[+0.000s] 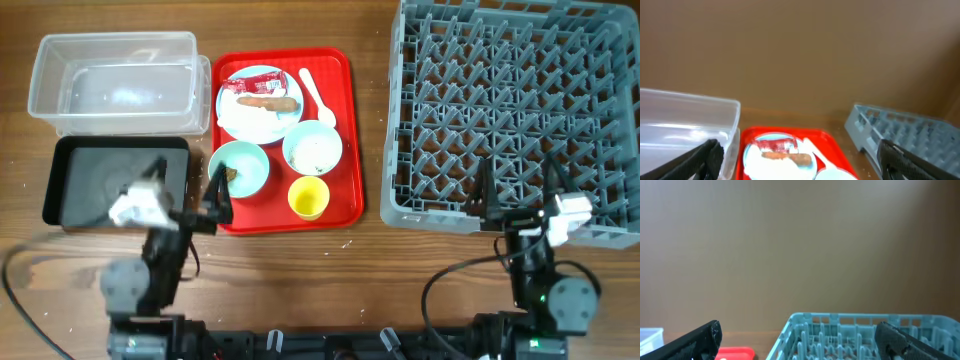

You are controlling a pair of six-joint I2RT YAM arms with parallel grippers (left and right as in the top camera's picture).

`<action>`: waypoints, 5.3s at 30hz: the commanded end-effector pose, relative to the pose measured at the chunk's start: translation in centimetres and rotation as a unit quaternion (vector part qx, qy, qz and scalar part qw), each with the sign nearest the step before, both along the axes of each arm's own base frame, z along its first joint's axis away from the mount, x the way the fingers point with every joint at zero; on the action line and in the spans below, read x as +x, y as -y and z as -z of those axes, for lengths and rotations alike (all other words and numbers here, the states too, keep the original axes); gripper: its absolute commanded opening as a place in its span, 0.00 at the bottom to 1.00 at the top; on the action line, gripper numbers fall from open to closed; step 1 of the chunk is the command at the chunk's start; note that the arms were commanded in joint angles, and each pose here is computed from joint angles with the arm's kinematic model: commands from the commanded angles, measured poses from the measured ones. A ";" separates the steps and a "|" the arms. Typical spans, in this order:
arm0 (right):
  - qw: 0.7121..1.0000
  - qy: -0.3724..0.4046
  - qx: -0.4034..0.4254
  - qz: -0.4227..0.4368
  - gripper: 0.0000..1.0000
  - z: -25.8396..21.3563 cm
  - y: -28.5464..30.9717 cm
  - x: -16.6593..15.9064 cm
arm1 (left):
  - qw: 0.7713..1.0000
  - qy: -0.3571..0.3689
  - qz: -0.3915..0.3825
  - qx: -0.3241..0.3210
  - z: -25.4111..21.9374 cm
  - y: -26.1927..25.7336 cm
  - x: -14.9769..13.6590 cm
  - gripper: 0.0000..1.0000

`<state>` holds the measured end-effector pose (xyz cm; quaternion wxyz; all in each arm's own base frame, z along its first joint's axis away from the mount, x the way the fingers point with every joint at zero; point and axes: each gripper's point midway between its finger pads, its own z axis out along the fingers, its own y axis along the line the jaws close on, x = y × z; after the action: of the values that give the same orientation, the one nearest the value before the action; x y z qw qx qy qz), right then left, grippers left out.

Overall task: Sort waste into correct bins and load items into the dishwasher rack
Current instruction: 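Move the left gripper over the blue plate toward the white tissue, then grasp the white tissue on the blue plate with the left gripper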

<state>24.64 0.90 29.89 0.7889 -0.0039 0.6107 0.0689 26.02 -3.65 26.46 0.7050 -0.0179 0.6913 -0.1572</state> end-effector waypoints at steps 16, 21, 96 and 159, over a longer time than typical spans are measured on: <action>0.903 -0.423 0.049 -0.058 1.00 1.6 -1.0 12.2 | 0.881 -0.451 0.098 0.100 2.1 7.0 20.9 1.00; 0.881 -0.461 0.085 -0.068 1.00 3.8 -1.5 12.4 | 0.880 -0.454 0.117 0.076 3.0 8.3 21.6 1.00; 0.867 -0.487 0.087 -0.061 1.00 5.2 -1.3 12.0 | 0.762 -0.645 -0.059 0.030 22.8 13.3 16.5 0.43; 0.858 -0.500 0.100 -0.058 1.00 6.1 -1.4 12.0 | 0.771 -0.631 -0.086 -0.015 22.4 11.8 19.4 0.11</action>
<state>36.36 2.21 23.75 0.3689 0.0728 0.9120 0.1642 44.81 -15.77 2.29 0.1126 -0.1756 0.9770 -0.0452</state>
